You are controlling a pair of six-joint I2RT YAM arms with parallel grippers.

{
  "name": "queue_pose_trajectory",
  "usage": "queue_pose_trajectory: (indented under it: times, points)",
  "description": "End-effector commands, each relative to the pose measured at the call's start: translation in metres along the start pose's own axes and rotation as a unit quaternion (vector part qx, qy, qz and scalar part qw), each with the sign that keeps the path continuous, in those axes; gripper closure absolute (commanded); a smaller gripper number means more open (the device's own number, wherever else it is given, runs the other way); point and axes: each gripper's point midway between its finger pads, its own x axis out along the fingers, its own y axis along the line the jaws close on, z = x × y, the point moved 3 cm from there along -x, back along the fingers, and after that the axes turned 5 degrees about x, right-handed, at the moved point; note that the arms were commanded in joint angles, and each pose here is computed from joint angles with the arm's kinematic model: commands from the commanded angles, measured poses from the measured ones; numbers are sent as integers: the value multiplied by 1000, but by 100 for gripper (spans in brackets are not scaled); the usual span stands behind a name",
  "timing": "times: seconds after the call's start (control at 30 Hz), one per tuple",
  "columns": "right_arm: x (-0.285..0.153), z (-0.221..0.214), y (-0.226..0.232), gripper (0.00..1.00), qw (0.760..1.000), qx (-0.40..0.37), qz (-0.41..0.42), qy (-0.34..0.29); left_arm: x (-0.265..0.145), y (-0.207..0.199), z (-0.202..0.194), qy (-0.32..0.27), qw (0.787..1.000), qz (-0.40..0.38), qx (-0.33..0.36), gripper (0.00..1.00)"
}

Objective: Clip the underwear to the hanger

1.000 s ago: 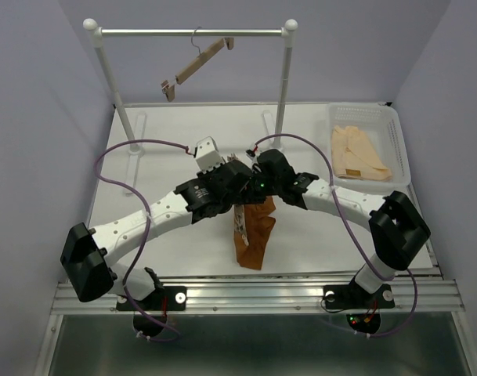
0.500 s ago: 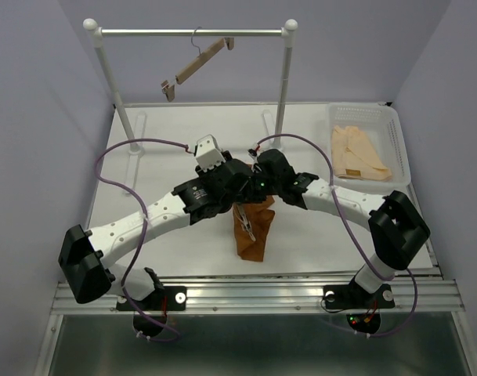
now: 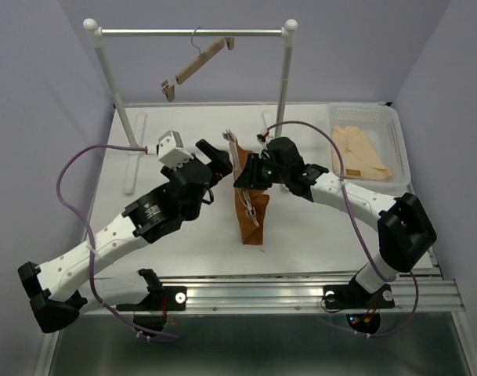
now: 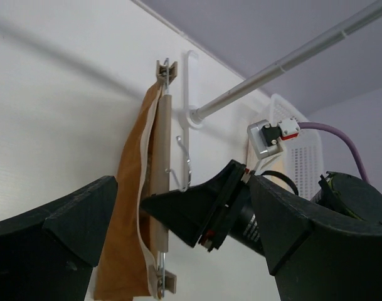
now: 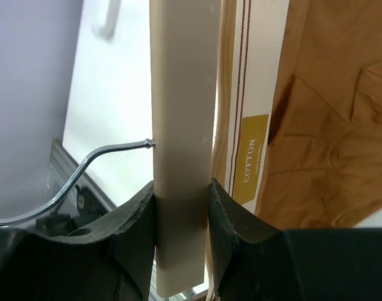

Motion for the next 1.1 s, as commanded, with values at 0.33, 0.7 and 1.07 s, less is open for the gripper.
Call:
queue_pose_trajectory:
  times: [0.33,0.7,1.07]
  points:
    - [-57,194,97,96,954,-86,50,-284,-32,49,48,-93,994,37,-46,1]
    - [-49,262,133,95,928,-60,77,-359,-45,64,60,-112,991,41,-54,1]
    - [-56,292,144,93,898,-10,98,-428,-47,72,58,-109,992,46,-44,1]
